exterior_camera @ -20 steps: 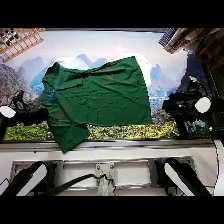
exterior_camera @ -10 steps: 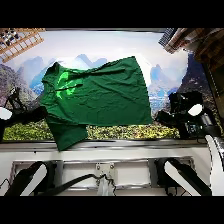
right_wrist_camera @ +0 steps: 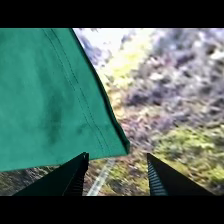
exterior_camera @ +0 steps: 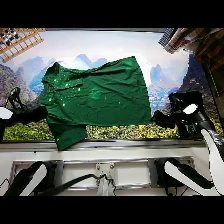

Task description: Fold the clothes and pants, and hang the long-sleeved shirts on hangers.

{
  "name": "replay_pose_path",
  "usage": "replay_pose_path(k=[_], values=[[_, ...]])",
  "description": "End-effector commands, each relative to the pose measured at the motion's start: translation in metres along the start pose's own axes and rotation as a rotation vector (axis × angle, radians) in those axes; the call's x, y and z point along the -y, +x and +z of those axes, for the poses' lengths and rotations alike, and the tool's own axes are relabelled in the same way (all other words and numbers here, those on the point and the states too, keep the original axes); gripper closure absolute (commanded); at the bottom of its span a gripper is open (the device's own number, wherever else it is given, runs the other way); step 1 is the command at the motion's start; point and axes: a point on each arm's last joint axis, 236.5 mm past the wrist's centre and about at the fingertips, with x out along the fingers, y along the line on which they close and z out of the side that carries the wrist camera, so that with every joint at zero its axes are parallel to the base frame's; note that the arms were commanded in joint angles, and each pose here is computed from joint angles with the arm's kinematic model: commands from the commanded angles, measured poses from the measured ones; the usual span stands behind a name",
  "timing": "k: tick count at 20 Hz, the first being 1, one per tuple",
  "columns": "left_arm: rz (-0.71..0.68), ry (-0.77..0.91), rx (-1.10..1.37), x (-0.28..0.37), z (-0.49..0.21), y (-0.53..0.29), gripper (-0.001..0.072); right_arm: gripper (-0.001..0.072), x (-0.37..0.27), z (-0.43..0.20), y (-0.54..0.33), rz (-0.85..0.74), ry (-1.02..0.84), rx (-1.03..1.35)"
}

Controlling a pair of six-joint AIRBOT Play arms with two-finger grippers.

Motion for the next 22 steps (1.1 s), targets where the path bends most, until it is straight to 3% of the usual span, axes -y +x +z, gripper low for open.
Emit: replay_pose_path(k=[1, 10, 17, 22], values=[[0.000, -0.001, -0.002, 0.000, 0.000, 0.000, 0.0696, 0.0284, -0.004, 0.005, 0.002, 0.017, 0.011, 0.019], [0.000, -0.001, -0.001, 0.000, 0.000, 0.000, 0.0696, 0.0286, -0.016, -0.001, 0.015, 0.045, 0.015, -0.021], [0.000, -0.002, -0.001, 0.000, 0.000, 0.000, 0.0696, 0.0684, -0.038, 0.021, 0.027, 0.050, 0.005, 0.090], [-0.003, 0.005, 0.009, 0.002, 0.003, -0.004, 0.0696, 0.0685, -0.044, 0.023, 0.018, 0.063, -0.022, 0.112]])
